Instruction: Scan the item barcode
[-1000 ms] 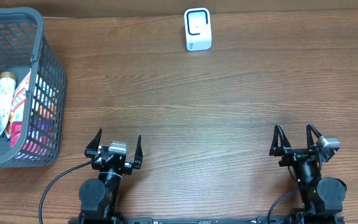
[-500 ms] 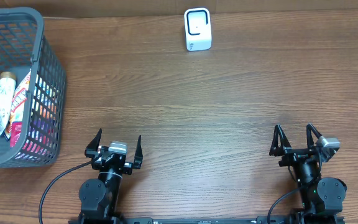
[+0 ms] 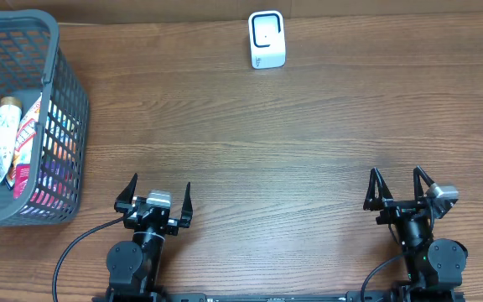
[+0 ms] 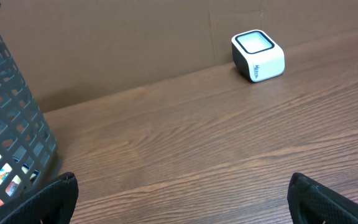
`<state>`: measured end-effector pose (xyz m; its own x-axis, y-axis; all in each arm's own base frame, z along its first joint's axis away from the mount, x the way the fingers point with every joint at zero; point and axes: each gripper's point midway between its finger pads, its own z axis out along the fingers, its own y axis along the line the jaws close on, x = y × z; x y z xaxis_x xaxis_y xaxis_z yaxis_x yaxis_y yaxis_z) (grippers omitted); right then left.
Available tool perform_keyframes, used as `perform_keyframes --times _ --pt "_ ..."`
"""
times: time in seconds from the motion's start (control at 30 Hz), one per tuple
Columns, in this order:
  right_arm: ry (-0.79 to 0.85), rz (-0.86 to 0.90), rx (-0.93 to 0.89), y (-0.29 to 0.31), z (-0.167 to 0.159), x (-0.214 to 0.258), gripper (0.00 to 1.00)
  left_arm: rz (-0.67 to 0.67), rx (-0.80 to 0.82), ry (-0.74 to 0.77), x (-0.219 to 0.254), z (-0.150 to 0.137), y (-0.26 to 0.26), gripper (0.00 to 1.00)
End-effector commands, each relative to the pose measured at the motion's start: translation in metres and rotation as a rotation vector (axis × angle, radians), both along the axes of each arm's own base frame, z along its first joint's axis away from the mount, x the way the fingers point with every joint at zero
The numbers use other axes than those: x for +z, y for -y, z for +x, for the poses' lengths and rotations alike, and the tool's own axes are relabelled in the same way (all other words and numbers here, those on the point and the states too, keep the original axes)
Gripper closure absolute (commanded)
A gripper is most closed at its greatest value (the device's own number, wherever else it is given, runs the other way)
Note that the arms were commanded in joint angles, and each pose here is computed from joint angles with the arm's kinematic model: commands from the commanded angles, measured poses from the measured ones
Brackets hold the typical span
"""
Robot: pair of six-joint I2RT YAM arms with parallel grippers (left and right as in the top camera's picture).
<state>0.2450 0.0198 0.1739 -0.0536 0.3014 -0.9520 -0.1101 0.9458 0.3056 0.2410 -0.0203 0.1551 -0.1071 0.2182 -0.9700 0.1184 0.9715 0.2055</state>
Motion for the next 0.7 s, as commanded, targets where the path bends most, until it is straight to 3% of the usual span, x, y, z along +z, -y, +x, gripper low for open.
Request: perform_keyframes --times 0.0,0.23,0.37,0.47,0.67 --pt "0.000 -0.004 -0.010 0.002 0.001 -0.003 0.00 -0.016 -0.026 0.004 -0.001 0.000 0.004 0.00" --pt "0.000 -0.004 -0.011 0.002 0.001 -0.003 0.00 -0.016 -0.011 0.004 0.000 0.000 0.002 0.00" --pt "-0.001 -0.003 -0.010 0.002 0.001 -0.003 0.00 -0.095 -0.006 -0.004 0.000 0.000 0.003 0.00" --pt "-0.002 -0.003 -0.010 0.002 0.001 -0.003 0.00 -0.226 0.050 -0.013 0.002 0.000 -0.004 0.00" --pt "-0.002 -0.003 -0.002 0.000 0.000 -0.003 0.00 -0.271 0.107 0.047 0.052 -0.010 -0.015 0.00"
